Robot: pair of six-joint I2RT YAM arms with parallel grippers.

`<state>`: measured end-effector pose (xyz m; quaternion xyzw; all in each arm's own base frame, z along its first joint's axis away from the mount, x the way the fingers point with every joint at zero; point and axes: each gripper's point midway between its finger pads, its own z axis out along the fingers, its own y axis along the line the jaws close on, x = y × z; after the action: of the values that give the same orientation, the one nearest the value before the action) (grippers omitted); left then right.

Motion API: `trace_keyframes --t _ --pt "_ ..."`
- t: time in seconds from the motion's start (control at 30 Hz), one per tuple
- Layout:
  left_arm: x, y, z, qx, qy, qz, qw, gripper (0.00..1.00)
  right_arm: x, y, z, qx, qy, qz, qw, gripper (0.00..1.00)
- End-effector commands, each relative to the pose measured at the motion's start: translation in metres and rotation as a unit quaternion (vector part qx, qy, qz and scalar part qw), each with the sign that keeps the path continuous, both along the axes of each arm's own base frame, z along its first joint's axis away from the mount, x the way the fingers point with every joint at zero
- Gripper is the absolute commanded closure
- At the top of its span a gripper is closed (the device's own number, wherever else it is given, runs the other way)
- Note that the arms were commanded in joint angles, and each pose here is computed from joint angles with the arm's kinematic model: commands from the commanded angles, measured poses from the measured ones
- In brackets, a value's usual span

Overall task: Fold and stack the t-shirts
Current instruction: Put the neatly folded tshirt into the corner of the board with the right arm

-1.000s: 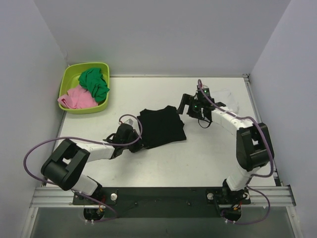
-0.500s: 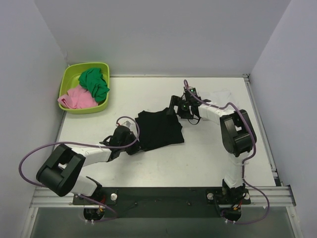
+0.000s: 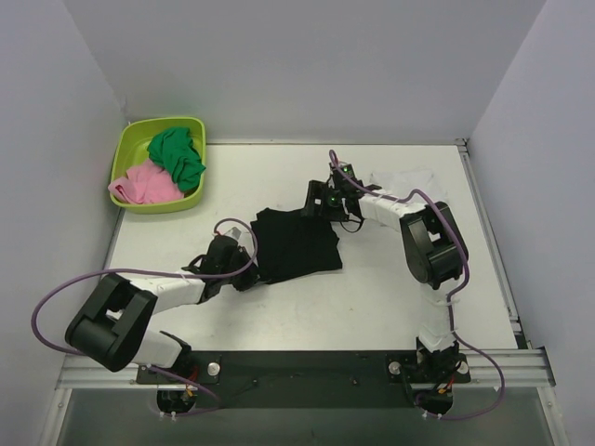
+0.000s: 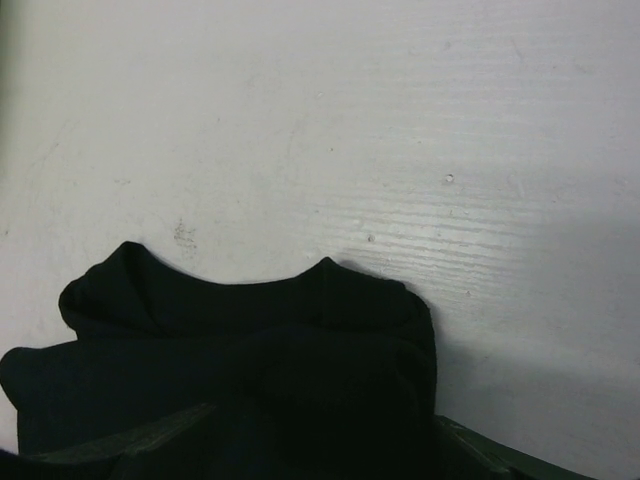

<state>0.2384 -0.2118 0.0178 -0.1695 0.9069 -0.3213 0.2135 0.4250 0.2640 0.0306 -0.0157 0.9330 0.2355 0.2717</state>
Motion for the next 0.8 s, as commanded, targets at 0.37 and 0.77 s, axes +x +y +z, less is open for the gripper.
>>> trace_keyframes --t 0.37,0.77 --pt "-0.018 0.031 -0.026 0.036 0.036 0.013 0.999 1.0 -0.014 0.003 -0.014 -0.013 0.023 0.012 1.0 0.7" --pt "-0.016 0.033 -0.022 0.025 0.029 0.017 0.999 1.0 -0.018 0.006 -0.004 -0.035 0.006 0.008 0.999 1.0"
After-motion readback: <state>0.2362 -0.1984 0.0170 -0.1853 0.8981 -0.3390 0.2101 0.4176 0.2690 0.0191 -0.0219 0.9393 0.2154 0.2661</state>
